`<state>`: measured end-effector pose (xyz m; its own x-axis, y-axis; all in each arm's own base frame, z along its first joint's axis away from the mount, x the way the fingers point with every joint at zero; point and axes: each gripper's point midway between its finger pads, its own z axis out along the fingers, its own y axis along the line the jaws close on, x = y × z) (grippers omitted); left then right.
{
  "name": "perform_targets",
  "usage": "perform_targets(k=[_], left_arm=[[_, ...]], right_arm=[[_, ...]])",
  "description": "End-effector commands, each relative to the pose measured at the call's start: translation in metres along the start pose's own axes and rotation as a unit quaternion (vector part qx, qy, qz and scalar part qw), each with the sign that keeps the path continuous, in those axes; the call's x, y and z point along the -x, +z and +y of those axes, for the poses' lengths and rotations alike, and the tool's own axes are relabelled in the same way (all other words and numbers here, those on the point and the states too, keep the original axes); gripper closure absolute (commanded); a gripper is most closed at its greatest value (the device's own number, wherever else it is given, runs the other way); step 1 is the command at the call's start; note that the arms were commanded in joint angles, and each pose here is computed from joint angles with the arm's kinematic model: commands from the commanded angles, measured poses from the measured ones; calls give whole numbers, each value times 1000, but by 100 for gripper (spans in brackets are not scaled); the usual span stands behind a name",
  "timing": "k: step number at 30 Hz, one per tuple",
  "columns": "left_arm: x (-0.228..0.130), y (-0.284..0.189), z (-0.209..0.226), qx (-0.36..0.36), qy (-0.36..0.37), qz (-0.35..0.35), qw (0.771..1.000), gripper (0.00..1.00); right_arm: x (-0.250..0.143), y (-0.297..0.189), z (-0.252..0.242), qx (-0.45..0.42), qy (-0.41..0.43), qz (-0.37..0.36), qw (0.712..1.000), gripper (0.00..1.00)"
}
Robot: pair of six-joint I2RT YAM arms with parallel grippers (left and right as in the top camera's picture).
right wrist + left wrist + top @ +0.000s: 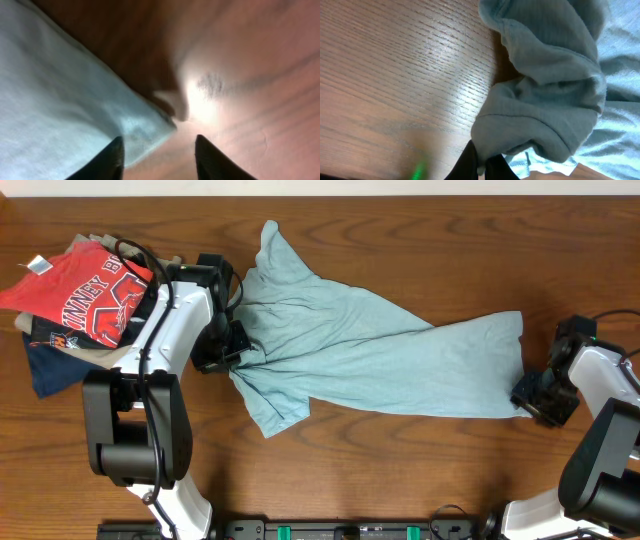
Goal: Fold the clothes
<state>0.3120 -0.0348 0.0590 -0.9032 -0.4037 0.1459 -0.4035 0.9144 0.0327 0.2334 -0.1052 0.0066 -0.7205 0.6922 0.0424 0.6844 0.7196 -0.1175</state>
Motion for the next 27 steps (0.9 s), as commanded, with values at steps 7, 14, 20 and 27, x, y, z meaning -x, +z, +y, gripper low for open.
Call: perform_targets(k=[7, 14, 20, 27], left_arm=[[2, -1, 4, 7, 7, -6, 1000, 94], [2, -1, 4, 8, 7, -5, 1000, 94], [2, -1, 4, 8, 7, -5, 1000, 94], [2, -1, 4, 8, 7, -6, 1000, 94]], right_arm=[[4, -4, 2, 17, 6, -10, 1000, 39], [10, 9, 20, 61, 6, -25, 998, 39], [-3, 18, 21, 70, 5, -3, 998, 40], [-7, 18, 20, 66, 4, 5, 998, 45]])
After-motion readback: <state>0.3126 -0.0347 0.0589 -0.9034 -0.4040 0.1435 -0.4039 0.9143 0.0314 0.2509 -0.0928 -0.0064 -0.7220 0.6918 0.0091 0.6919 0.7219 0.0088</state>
